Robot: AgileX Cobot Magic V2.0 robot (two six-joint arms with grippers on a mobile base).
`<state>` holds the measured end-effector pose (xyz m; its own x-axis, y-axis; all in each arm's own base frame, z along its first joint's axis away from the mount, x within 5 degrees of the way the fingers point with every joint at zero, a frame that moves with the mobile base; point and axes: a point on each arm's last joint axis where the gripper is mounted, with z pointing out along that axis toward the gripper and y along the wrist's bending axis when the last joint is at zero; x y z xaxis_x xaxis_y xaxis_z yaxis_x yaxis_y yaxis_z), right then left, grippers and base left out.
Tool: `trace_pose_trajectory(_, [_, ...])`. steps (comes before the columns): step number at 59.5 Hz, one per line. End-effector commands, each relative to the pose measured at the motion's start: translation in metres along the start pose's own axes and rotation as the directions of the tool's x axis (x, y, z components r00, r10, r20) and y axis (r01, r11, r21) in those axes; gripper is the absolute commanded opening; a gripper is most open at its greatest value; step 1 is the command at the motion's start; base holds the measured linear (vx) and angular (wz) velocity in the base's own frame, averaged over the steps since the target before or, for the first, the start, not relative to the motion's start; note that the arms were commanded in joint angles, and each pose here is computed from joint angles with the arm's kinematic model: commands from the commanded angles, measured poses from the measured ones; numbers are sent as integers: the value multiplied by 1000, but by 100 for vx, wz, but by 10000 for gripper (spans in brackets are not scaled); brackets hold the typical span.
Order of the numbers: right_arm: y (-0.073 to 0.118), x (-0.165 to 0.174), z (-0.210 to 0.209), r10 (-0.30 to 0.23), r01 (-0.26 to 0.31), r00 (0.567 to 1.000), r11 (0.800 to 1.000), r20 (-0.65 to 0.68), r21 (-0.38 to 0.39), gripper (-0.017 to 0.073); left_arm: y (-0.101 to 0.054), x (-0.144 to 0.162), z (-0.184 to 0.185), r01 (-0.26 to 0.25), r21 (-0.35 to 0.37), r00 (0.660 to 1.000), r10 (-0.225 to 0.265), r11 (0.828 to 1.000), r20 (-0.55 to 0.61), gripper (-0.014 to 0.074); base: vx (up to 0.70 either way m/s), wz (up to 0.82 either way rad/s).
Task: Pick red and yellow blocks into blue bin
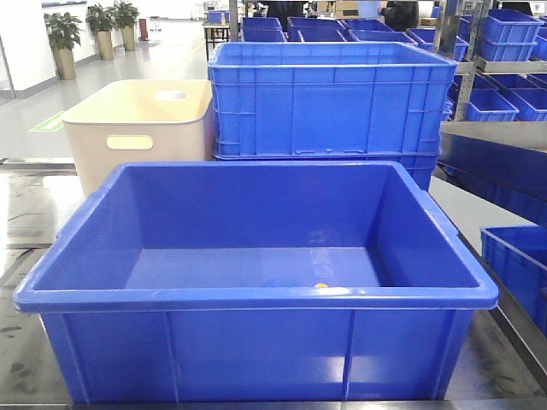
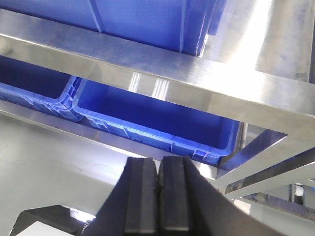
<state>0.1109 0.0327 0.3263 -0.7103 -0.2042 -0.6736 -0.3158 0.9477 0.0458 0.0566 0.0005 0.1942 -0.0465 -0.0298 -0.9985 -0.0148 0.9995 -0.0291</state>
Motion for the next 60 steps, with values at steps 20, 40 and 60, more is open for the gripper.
trace_pose_trajectory(20, [-2, -7, -16, -34, 29, 992, 999, 125, 39, -10, 0, -15, -3, 18, 0, 992, -18, 1000, 126, -7, 0, 0])
trace_pose_trajectory(40, [-16, 36, -32, -147, -81, 765, 943, 626, 321, -10, 0, -15, -3, 18, 0, 992, -18, 1000, 126, -7, 0, 0])
trace_pose_trajectory(60, [-18, 100, 15, -193, -139, 660, 919, 727, 370, -10, 0, -15, -3, 18, 0, 992, -18, 1000, 126, -7, 0, 0])
